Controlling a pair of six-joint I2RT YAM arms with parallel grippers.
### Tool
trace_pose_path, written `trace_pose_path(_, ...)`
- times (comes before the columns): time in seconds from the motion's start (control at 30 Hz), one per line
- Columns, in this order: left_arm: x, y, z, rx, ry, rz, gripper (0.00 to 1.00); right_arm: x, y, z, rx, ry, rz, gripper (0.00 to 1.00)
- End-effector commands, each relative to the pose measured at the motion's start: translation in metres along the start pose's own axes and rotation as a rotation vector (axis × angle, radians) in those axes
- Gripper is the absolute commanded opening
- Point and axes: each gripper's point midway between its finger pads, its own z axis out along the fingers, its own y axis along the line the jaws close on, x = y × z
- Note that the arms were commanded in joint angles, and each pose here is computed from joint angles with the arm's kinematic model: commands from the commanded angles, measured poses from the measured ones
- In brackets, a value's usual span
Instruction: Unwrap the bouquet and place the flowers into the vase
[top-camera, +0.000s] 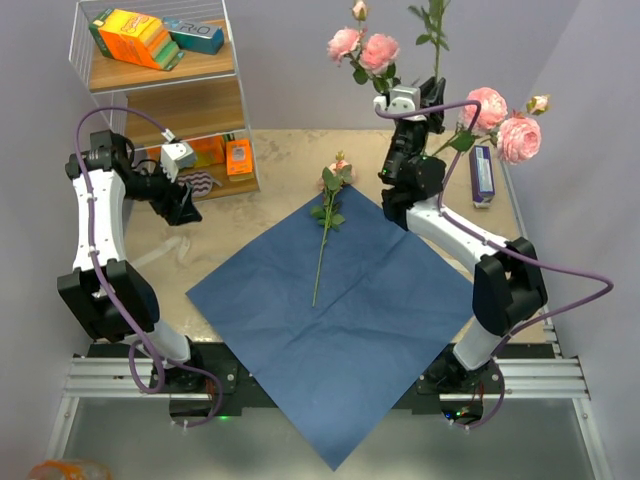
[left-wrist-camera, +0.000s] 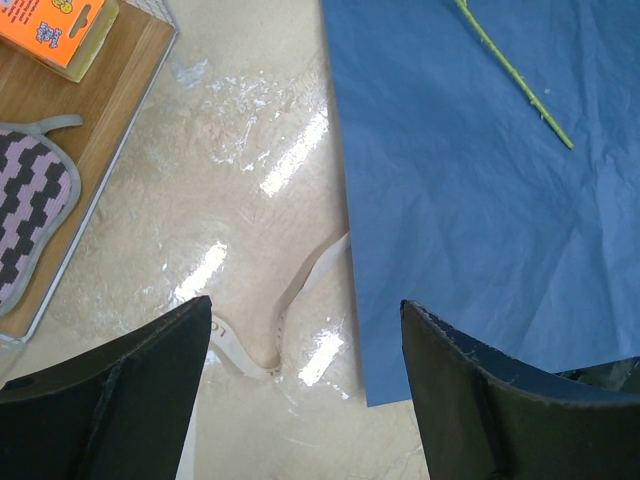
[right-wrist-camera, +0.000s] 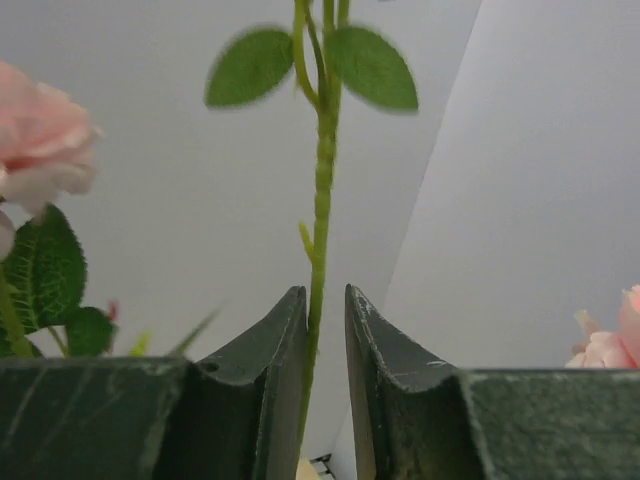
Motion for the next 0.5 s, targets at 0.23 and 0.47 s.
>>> trace_pose_path(0.23,-0.019,-0.008,-0.018,-0.035,-0.052,0.044,0.81,-0.014,-0.083,-0.029,0.342,0.043,0.375,0.60)
trace_pose_path(0.47,-0.026,-0.013,-0.025,-0.052,-0.069,0.054,0.81,-0.008,-0.066,-0.062,0.212,0.209,0.422,0.77)
